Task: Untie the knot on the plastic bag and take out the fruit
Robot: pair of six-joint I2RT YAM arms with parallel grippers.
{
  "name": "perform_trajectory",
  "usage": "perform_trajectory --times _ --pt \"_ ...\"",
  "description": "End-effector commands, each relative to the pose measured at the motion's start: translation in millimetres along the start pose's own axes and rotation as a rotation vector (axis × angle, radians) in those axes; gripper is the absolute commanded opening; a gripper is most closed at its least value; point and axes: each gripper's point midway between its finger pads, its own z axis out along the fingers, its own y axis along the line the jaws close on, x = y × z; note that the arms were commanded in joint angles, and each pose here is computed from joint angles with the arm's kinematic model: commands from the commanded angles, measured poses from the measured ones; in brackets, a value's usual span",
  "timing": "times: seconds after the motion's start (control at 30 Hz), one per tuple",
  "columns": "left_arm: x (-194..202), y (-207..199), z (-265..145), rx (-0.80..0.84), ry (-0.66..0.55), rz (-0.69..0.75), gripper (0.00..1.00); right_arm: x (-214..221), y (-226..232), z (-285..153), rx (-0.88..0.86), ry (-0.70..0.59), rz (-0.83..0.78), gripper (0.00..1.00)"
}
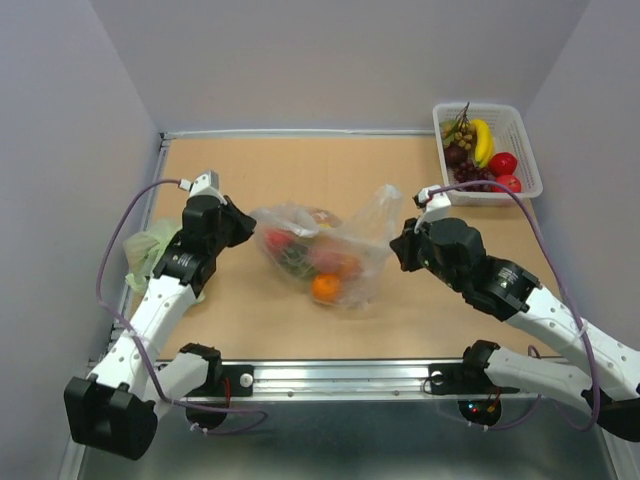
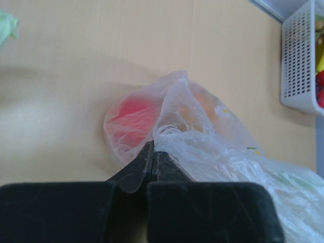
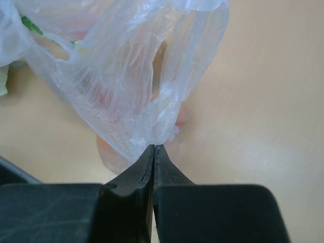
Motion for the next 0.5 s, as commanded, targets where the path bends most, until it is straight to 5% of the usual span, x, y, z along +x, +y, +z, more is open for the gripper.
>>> perform_trajectory --times 0.0,0.07,0.13,0.2,0.3,0.47 --pt "18.9 16.2 -18.1 -0.001 0.002 0.014 0.15 24.5 23.7 -7.7 -0.164 0.066 0.035 0.04" --pt "20.8 14.9 -33.7 0.029 -0.003 0.054 0.42 28.2 36.7 -16.3 -0.247 0.099 0.033 0.14" --pt "16.4 4.0 -51.2 0.096 -0.019 0.105 0.68 19.9 45.4 -26.4 -0.293 0.121 0.01 0.36" --pt "4.3 -10.4 -67.9 0.156 -0.055 0.149 0.76 -3.2 49.2 -30.0 -0.29 0.103 -0.02 0.64" --pt "-9.7 -28.2 -86.8 0.227 -0.084 0.259 0.86 -14.2 47.1 -26.2 -0.247 0.14 -0.082 0.82" --pt "-16.3 -57.1 -97.4 0.333 -0.075 0.451 0.89 -52.5 56.9 -24.3 -0.246 0.12 -0.153 0.93"
